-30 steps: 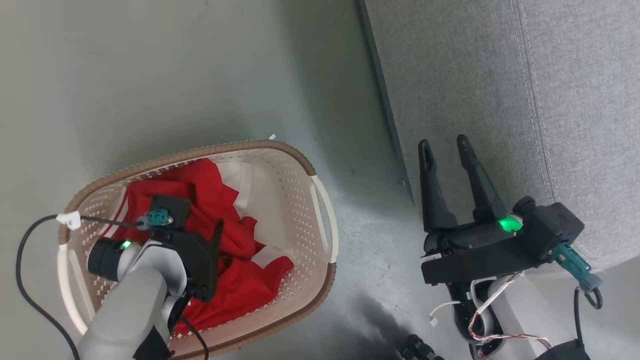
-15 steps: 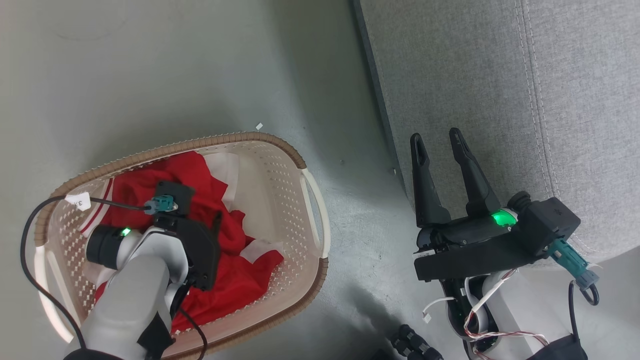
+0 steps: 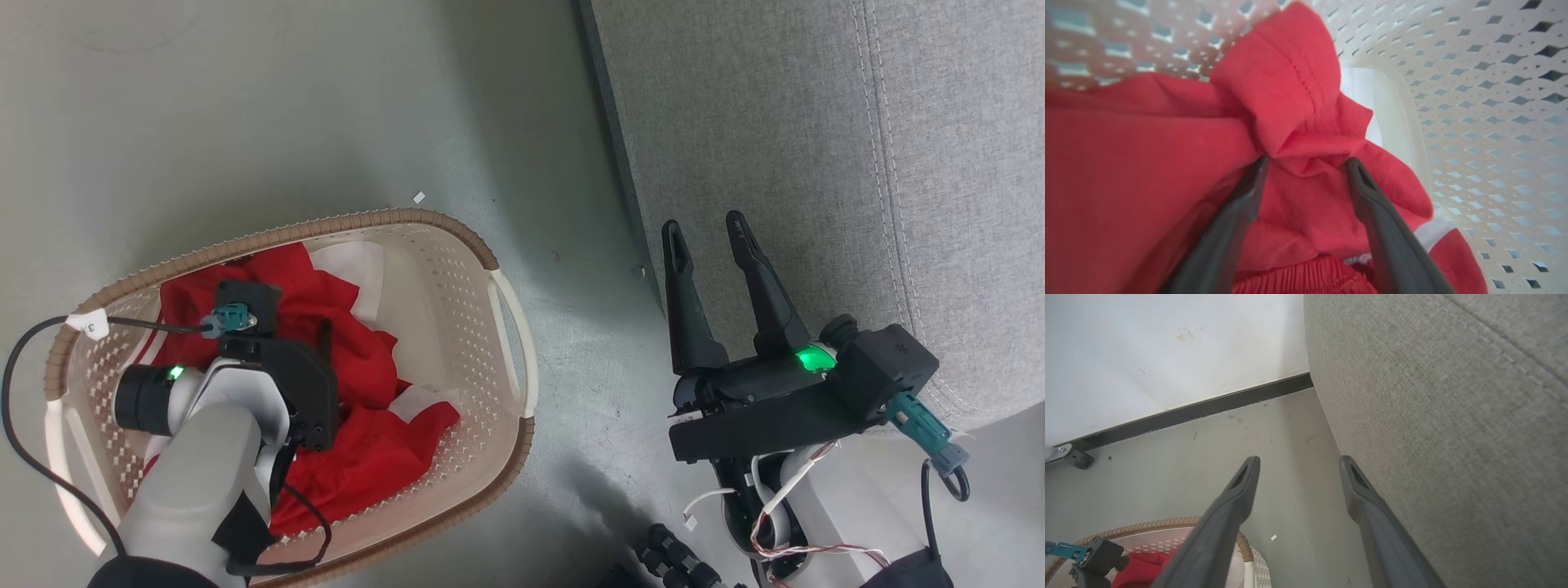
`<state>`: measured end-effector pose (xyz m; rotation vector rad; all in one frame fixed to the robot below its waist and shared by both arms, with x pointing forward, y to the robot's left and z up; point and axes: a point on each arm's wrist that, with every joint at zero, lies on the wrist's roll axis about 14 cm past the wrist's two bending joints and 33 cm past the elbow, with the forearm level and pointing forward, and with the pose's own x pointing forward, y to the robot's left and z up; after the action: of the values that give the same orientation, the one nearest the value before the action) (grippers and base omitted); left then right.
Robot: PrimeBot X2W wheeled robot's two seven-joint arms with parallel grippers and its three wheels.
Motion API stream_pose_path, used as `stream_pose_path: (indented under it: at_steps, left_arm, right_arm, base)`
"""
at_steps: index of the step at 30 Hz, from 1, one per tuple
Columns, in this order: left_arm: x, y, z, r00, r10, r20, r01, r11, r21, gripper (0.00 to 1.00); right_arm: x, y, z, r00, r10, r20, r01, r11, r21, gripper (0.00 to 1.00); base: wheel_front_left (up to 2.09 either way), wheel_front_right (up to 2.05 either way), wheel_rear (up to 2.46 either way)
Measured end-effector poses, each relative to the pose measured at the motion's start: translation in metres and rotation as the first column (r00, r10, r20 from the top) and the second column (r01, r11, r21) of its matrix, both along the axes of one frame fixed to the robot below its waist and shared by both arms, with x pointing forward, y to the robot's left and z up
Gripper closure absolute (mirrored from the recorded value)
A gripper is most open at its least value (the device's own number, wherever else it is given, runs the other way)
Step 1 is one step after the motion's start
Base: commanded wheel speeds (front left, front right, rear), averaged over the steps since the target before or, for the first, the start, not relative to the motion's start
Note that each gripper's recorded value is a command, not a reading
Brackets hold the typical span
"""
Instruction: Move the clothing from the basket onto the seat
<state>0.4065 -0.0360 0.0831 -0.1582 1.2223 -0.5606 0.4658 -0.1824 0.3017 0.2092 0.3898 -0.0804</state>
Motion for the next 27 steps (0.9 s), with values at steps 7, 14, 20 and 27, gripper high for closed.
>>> stream_pose_path:
  at_steps: [7, 14, 20, 27]
  left_arm:
    - [0.002, 0.001, 0.0, 1.0, 0.006, 0.009, -0.006, 1.0, 0.0, 1.0]
    - [0.007, -0.004, 0.011, 1.0, -0.001, 0.031, 0.002, 0.999, -0.037, 1.0]
    - [0.015, -0.003, 0.027, 0.997, -0.01, 0.074, 0.014, 0.998, -0.061, 1.0]
    - [0.019, 0.003, 0.049, 0.991, 0.014, 0.135, -0.003, 0.996, -0.084, 1.0]
  right_arm:
    - [0.0, 0.0, -0.001, 1.0, -0.004, -0.002, 0.004, 1.0, 0.004, 0.0]
    - [0.004, 0.0, 0.003, 1.0, -0.004, 0.008, 0.004, 1.0, 0.005, 0.0]
    - [0.009, -0.001, 0.015, 0.999, -0.008, 0.038, 0.007, 1.0, 0.005, 0.0]
    - [0.013, -0.001, 0.031, 0.997, -0.012, 0.072, 0.011, 1.0, 0.013, 0.0]
  base:
    - [0.0, 0.0, 0.0]
    - [0.0, 0.0, 0.0]
    - [0.0, 0.0, 0.0]
    - [0.0, 0.0, 0.0]
